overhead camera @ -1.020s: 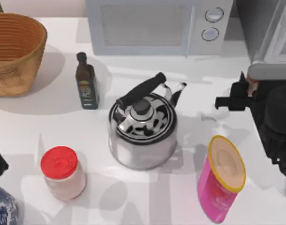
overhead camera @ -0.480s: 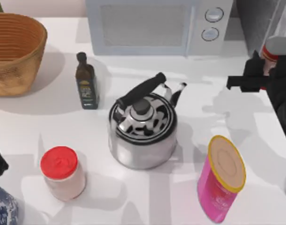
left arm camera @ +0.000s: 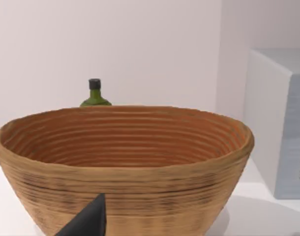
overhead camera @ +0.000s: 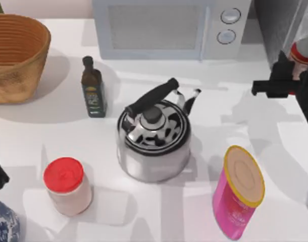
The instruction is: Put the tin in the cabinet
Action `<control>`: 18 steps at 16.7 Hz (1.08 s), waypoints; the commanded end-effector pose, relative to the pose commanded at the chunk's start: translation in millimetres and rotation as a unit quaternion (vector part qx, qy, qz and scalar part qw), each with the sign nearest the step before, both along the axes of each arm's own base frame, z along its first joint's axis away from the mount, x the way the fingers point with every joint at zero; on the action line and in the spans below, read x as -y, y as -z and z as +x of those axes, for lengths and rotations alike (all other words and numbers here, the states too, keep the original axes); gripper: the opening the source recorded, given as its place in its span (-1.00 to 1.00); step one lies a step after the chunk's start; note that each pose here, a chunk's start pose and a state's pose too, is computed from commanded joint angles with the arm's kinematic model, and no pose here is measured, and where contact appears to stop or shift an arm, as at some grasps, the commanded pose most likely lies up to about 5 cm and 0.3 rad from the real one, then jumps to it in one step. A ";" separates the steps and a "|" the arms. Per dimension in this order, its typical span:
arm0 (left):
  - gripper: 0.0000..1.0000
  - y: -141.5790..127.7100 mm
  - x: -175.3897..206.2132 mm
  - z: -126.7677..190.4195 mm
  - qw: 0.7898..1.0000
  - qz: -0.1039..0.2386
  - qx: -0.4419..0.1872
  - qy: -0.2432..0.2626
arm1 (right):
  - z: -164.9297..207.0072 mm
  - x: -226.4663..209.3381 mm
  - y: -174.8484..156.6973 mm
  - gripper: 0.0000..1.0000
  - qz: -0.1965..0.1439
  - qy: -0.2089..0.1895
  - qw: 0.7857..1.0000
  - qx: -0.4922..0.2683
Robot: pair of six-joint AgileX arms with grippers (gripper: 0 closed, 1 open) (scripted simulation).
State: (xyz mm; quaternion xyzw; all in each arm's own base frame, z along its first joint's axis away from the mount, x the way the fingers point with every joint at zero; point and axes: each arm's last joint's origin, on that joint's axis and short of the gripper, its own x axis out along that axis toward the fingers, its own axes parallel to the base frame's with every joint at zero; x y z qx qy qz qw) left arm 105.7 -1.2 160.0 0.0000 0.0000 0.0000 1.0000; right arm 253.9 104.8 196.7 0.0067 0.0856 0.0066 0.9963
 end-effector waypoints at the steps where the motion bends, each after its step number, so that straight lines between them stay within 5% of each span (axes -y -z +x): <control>1: 1.00 0.0 0.0 0.0 1.000 0.000 0.000 0.000 | -5.5 5.1 -4.8 -1.00 0.002 -0.003 1.000 0.005; 8: 1.00 0.0 0.0 0.0 1.000 0.000 0.000 0.000 | -69.6 59.5 -24.5 -1.00 0.007 -0.008 0.999 0.043; 18: 1.00 0.0 0.0 0.0 1.000 0.000 0.000 0.000 | -143.0 103.4 25.6 -1.00 -0.005 0.009 0.997 0.078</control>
